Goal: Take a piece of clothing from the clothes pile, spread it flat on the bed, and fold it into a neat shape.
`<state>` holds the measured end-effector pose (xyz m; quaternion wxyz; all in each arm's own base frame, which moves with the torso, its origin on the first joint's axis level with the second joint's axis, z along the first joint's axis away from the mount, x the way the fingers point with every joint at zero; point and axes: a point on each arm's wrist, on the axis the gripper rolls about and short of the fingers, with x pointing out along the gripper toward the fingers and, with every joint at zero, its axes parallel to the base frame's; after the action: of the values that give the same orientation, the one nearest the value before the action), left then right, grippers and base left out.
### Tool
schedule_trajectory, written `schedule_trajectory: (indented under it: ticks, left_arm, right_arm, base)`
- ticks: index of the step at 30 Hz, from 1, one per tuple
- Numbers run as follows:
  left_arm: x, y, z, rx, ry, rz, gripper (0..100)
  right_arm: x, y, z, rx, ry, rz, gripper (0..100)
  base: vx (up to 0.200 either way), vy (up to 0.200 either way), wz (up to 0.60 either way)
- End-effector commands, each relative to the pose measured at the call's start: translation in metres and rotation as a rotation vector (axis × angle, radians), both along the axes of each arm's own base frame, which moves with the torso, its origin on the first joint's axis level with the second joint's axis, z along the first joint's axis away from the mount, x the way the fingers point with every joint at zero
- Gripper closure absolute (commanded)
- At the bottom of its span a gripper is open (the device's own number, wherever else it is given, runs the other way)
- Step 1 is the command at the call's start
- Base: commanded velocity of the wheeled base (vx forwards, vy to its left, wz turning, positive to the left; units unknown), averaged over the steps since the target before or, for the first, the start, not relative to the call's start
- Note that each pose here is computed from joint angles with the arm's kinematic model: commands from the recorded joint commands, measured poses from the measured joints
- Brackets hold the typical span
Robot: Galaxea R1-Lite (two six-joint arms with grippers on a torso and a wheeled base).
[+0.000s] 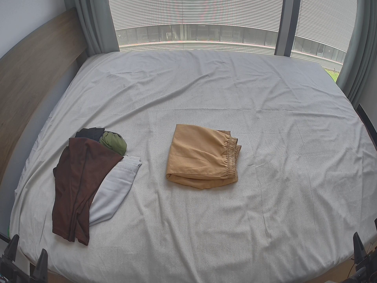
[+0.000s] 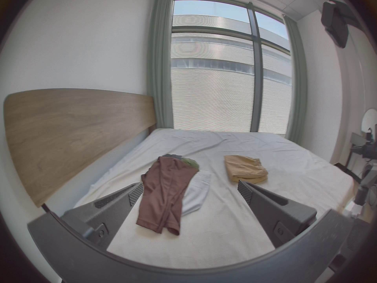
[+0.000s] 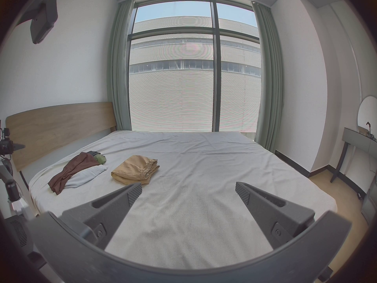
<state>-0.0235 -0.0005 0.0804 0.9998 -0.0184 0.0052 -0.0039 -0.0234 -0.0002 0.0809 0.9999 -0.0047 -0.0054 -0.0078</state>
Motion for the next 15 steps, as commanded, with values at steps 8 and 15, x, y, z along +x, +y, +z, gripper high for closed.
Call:
schedule_trajectory:
  ticks: [8,15]
  left_arm:
    - [0.001,0.0008,-0.0053,0.043,-0.001,0.028,0]
    - [0.001,0.0009,-0.0053,0.04,-0.001,0.031,0]
  right_arm:
    - [0.0006,0.0002,-0.0053,0.002,0.009,0.008,0]
    - [0.0006,0.0003,-0.0053,-0.001,0.009,0.017,0]
  base:
    - [0.0,0.0,0.0]
    - [0.0,0.0,0.0]
